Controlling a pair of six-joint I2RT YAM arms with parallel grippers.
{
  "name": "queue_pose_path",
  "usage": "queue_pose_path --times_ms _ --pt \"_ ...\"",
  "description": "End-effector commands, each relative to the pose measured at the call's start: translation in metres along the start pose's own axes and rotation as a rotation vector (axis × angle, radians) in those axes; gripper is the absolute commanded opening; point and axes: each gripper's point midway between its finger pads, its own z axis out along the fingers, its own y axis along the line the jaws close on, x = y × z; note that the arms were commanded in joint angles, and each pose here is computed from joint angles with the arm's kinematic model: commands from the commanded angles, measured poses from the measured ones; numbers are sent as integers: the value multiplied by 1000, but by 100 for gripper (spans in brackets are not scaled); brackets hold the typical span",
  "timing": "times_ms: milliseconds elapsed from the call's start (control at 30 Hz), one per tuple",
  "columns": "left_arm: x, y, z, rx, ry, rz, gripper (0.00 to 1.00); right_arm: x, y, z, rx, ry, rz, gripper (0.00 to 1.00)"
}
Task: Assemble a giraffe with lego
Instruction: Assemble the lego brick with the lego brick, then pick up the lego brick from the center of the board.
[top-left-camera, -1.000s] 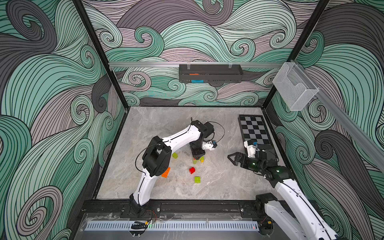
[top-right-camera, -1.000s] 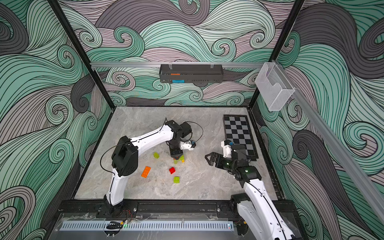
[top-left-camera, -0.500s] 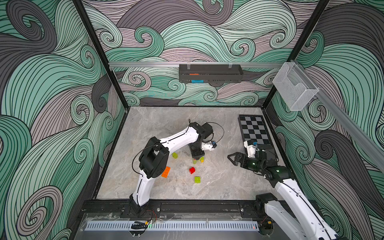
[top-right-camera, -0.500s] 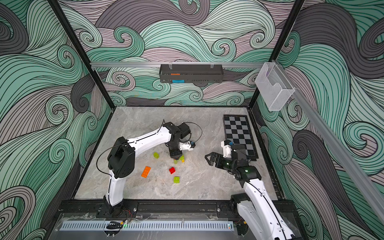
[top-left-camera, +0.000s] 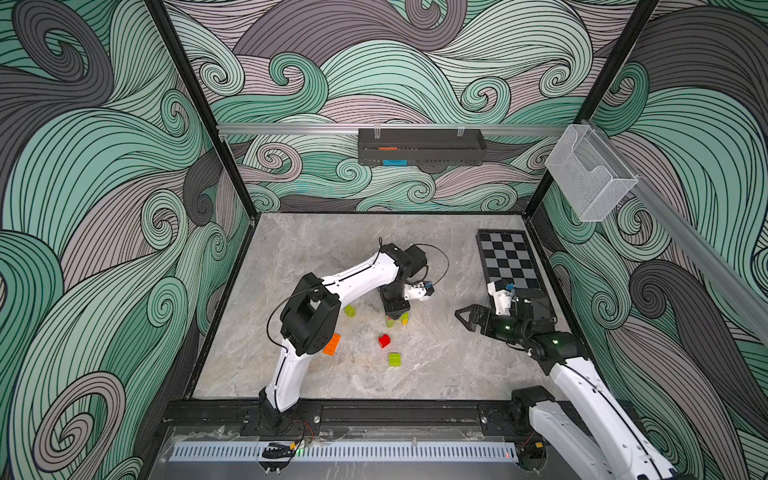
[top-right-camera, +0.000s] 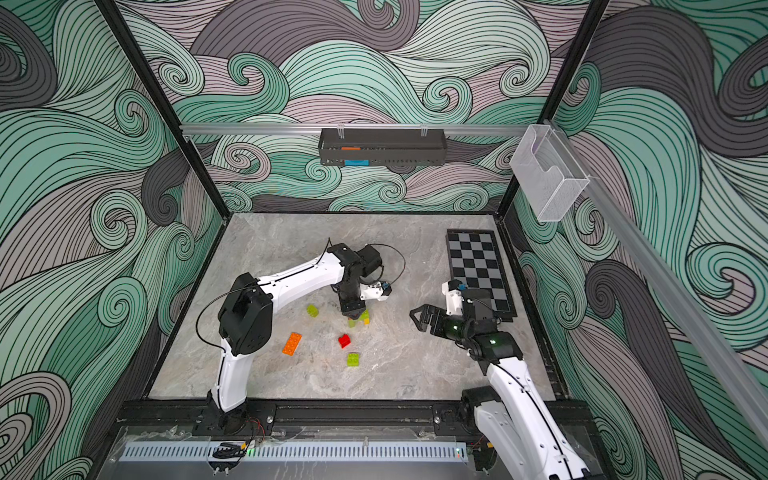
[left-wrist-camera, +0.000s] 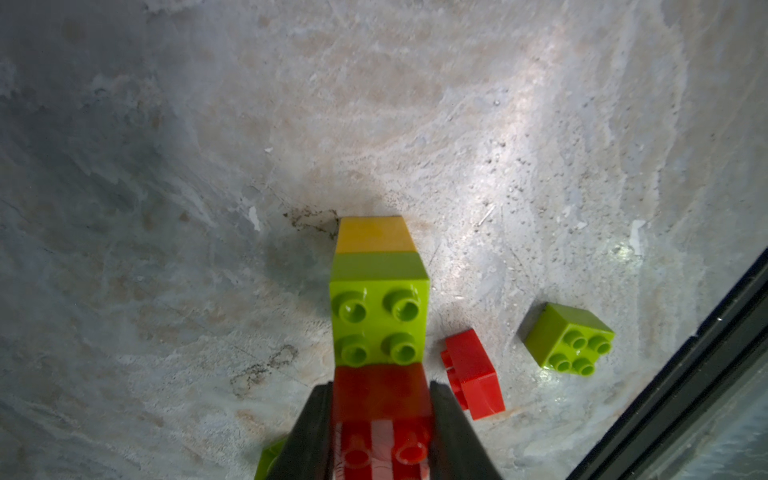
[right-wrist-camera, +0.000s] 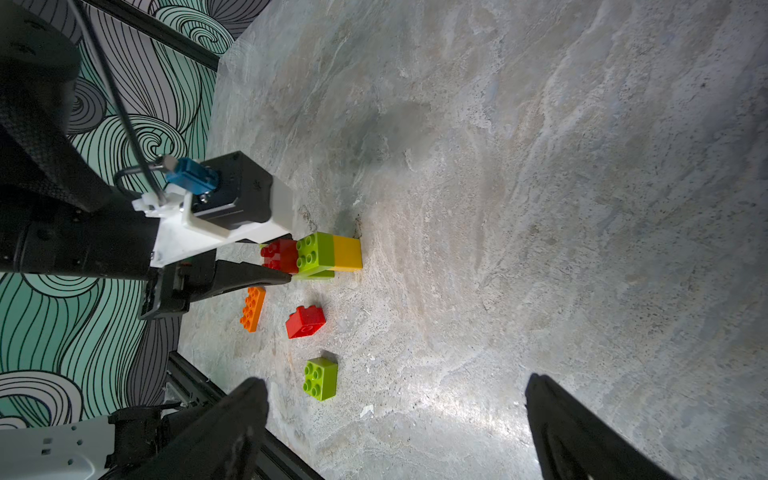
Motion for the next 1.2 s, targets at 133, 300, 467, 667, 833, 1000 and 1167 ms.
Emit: queue_pose_path --times_ms 133,300,467,667,833,1000,1167 --pt "7 4 42 19 101 -12 5 5 -6 0 19 11 31 99" --pt "-1 8 23 -21 37 -22 40 4 -4 -4 25 6 36 99" --pt "-13 9 -39 -81 -89 -19 68 5 1 -13 45 0 57 96" --pt "-2 3 -118 -177 -247 -30 90 30 18 -12 93 30 9 92" --pt "42 6 -140 -227 -307 -126 94 59 41 5 139 104 -103 90" --pt "97 17 -136 -217 -362 -309 97 88 71 34 229 196 -289 90" --pt "136 21 -130 -203 -460 -461 98 111 102 63 313 279 -474 91"
